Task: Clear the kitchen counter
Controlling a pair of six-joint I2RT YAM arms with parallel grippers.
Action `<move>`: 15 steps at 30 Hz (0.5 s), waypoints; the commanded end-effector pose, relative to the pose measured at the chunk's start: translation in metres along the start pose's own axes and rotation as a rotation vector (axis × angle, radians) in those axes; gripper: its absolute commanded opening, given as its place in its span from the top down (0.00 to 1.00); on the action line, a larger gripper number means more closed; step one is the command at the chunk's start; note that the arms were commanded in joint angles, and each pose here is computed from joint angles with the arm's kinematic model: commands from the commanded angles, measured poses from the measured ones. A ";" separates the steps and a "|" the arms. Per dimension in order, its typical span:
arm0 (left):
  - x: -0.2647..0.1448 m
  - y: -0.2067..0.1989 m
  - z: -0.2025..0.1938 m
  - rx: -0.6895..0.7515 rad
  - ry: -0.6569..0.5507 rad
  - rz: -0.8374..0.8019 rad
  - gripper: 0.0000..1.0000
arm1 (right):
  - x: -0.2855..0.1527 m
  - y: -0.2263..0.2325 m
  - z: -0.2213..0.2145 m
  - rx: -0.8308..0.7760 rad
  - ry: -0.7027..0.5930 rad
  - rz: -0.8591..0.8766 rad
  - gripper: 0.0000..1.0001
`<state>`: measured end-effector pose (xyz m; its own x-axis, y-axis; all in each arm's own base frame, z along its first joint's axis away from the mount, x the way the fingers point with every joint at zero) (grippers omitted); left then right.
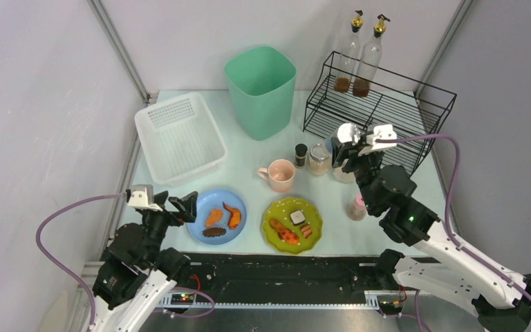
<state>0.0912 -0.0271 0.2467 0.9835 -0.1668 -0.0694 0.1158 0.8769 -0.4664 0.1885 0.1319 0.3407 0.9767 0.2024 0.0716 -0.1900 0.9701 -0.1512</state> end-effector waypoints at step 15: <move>-0.001 -0.003 0.002 -0.013 -0.023 -0.036 0.02 | 0.028 -0.092 0.107 -0.009 -0.223 -0.254 0.81</move>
<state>0.0910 -0.0277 0.2466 0.9824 -0.1736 -0.0696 0.1218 0.8761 -0.4665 0.2188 0.0804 0.4218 0.9770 0.0066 0.2132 0.0393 0.9768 -0.2105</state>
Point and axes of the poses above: each gripper's point midway between its finger pads, its own x axis out along the fingers, its own y axis along the line the jaws close on, z = x × y, the point moved 8 cm from there along -x, back along the fingers, and after that the axes turned 13 degrees about -x, right-handed, at the moved point
